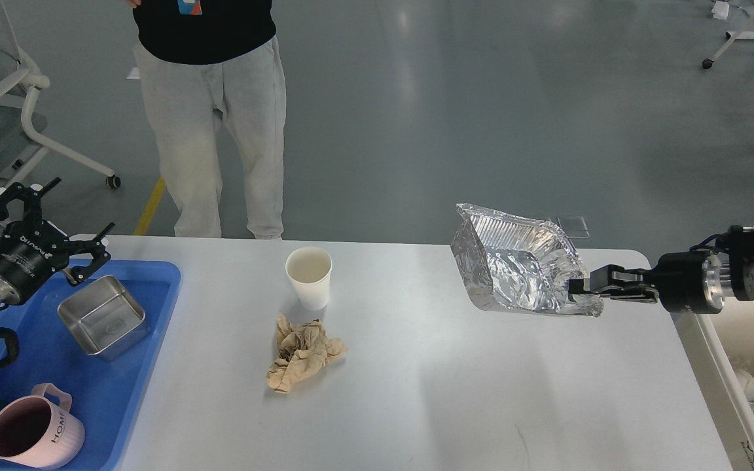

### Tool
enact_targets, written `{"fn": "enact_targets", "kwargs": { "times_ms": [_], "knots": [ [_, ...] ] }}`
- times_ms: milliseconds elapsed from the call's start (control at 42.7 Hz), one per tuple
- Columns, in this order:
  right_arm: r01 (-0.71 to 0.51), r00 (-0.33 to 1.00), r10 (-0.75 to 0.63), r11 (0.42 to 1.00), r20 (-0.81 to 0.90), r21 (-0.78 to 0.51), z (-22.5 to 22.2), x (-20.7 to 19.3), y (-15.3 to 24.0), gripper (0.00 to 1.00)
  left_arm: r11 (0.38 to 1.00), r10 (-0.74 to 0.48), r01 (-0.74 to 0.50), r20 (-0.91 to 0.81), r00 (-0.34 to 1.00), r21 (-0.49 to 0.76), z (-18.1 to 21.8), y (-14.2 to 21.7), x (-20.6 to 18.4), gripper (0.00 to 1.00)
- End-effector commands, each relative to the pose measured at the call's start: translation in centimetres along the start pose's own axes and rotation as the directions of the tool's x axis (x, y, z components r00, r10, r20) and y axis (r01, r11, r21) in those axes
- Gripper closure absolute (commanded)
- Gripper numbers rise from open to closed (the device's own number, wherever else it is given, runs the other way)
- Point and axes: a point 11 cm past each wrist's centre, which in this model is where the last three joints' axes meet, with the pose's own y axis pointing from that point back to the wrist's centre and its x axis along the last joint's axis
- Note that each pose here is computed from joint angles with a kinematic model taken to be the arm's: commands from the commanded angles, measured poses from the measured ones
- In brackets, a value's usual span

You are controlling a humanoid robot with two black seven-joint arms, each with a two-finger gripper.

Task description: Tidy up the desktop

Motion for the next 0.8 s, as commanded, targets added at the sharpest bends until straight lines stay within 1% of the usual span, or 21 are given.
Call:
{"fn": "enact_targets", "kwargs": {
  "times_ms": [0,305,562,773],
  "knots": [
    [-0.013,0.999,0.012,0.999,0.039,0.03,-1.1,0.7,0.6,1.0,1.0,0.001,-0.001,-0.002,1.0,0.003,-0.2,0.0,0.0,0.02],
    [-0.008,0.999,0.006,0.999,0.052,0.046,-1.6,0.9,0.4,1.0,1.0,0.005,-0.004,-0.004,1.0,0.003,-0.2,0.0,0.1,0.02],
    [-0.032,0.998,0.029,0.999,0.055,0.043,-1.5,1.5,1.0,1.0,1.0,0.007,-0.007,-0.003,1.0,0.009,-0.4,-0.1,0.1,0.02],
    [-0.114,0.984,0.105,0.992,0.147,0.056,-0.9,2.5,2.1,1.0,1.0,0.008,-0.008,-0.004,1.0,0.011,-0.5,-0.1,0.1,0.02]
  ]
}}
